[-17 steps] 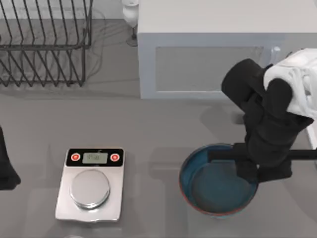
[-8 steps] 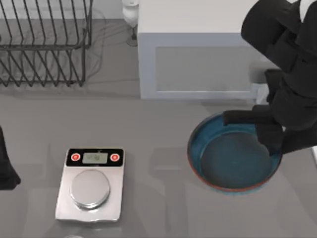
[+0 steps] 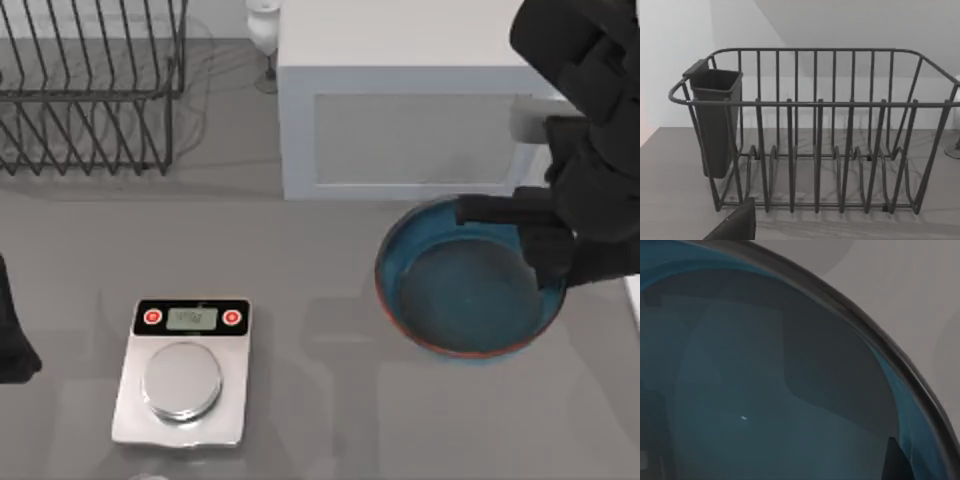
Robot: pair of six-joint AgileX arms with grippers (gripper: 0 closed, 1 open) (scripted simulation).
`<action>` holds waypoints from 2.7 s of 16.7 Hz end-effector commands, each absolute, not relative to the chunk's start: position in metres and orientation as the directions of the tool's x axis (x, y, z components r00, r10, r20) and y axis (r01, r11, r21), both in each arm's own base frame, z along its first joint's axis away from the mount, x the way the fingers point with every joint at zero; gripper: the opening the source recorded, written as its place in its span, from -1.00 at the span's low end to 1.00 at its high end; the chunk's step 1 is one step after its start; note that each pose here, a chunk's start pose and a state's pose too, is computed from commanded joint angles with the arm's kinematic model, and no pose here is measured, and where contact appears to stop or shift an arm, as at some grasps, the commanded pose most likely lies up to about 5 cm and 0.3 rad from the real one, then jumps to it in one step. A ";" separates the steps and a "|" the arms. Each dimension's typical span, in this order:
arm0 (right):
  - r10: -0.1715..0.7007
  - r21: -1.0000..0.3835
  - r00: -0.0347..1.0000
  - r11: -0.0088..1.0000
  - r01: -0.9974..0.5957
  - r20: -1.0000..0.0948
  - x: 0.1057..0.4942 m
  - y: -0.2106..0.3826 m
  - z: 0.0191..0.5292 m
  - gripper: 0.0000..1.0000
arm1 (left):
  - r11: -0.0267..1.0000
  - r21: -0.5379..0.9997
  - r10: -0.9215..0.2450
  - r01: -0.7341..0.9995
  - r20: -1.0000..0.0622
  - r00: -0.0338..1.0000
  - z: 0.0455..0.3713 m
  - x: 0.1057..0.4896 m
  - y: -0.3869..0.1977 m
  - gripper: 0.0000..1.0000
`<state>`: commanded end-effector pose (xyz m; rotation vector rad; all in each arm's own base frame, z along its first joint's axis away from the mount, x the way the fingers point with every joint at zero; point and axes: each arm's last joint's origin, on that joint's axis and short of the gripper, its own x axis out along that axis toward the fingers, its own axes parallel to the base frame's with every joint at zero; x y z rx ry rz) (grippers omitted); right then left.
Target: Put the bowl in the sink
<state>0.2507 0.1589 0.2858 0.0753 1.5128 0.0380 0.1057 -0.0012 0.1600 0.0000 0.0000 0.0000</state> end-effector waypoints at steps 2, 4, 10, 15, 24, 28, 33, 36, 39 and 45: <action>0.161 0.167 0.148 0.985 0.033 -0.976 0.263 0.146 0.295 -1.00 | 1.000 0.000 0.000 0.000 0.000 1.000 0.160 0.106 -0.001 1.00; 0.253 0.271 0.272 0.962 0.030 -0.928 0.278 0.127 0.304 -1.00 | 1.000 0.000 0.000 0.000 0.000 1.000 0.160 0.106 -0.001 1.00; 0.363 0.430 0.695 0.899 -0.086 -0.620 0.332 0.043 0.309 -1.00 | 1.000 0.000 0.000 0.000 0.000 1.000 0.160 0.106 -0.001 1.00; 0.263 0.321 0.900 0.935 -0.149 -0.348 0.345 -0.043 0.276 -1.00 | 1.000 0.000 0.000 0.000 0.000 1.000 0.160 0.106 -0.001 1.00; 0.033 0.042 0.998 0.999 -0.031 -0.045 0.284 -0.130 0.217 -1.00 | 1.000 0.000 0.000 0.000 0.000 1.000 0.160 0.106 -0.001 1.00; -0.009 0.001 1.000 1.000 0.009 -0.001 0.268 -0.136 0.209 -1.00 | 1.000 0.000 0.000 0.000 0.000 1.000 0.160 0.106 -0.001 1.00; -0.006 0.004 1.000 1.000 0.006 -0.004 0.269 -0.136 0.208 -1.00 | 1.000 0.000 0.000 0.000 0.000 1.000 0.160 0.106 -0.001 1.00; -0.005 0.005 1.000 1.000 0.005 -0.006 0.271 -0.138 0.201 -1.00 | 1.000 0.000 0.000 0.000 0.000 1.000 0.160 0.106 -0.001 1.00; -0.008 0.009 1.000 1.000 0.008 -0.014 0.278 -0.144 0.173 -1.00 | 1.000 0.000 0.000 0.000 0.000 1.000 0.160 0.106 -0.001 1.00; -0.010 -0.010 1.000 1.000 0.010 0.012 0.278 -0.145 0.097 -1.00 | 1.000 0.000 0.000 0.000 0.000 1.000 0.160 0.106 -0.001 1.00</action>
